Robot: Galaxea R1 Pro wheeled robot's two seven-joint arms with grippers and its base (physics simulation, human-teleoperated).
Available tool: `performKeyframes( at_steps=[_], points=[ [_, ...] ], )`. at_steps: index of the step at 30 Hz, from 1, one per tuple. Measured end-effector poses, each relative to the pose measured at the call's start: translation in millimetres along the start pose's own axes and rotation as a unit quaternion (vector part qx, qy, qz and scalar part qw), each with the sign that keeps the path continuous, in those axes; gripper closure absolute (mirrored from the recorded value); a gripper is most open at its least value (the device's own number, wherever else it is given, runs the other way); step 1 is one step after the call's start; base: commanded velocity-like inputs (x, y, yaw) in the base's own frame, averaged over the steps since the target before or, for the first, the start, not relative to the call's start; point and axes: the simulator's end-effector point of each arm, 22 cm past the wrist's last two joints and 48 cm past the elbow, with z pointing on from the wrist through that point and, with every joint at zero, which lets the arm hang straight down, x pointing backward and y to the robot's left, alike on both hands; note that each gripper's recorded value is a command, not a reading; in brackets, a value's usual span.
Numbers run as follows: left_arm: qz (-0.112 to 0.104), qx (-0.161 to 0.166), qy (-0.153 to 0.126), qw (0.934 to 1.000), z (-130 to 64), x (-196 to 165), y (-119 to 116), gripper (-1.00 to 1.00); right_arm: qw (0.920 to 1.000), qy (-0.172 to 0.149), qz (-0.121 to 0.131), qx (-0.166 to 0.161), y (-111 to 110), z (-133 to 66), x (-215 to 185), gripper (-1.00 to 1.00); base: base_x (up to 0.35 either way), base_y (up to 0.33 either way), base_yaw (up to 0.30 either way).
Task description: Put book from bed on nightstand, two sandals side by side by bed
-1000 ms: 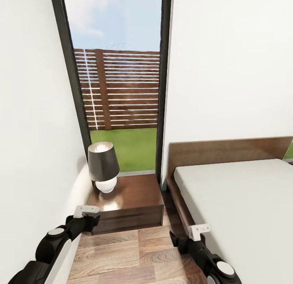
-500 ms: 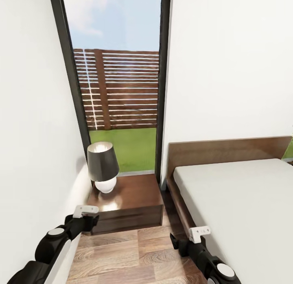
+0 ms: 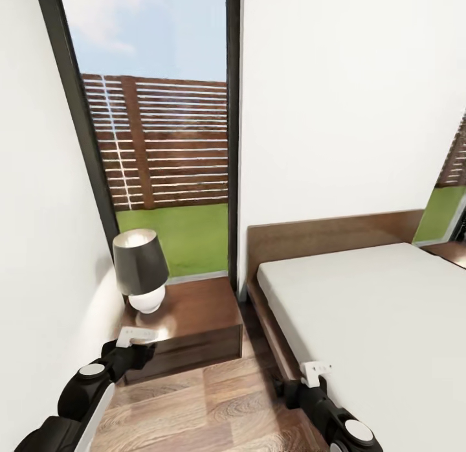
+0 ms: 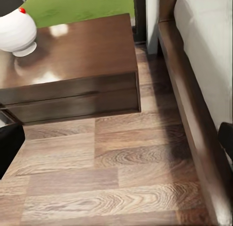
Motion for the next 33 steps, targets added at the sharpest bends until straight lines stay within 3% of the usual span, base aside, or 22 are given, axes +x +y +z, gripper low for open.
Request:
performKeyframes(
  at_steps=[33],
  points=[
    [0.004, 0.003, 0.000, 1.0000, 1.1, 1.0, -4.4, -1.00, 1.0000, -0.005, 0.005, -0.003, 1.7, -0.4, -5.1, -1.00, 0.000, 0.000, -0.272]
  ],
)
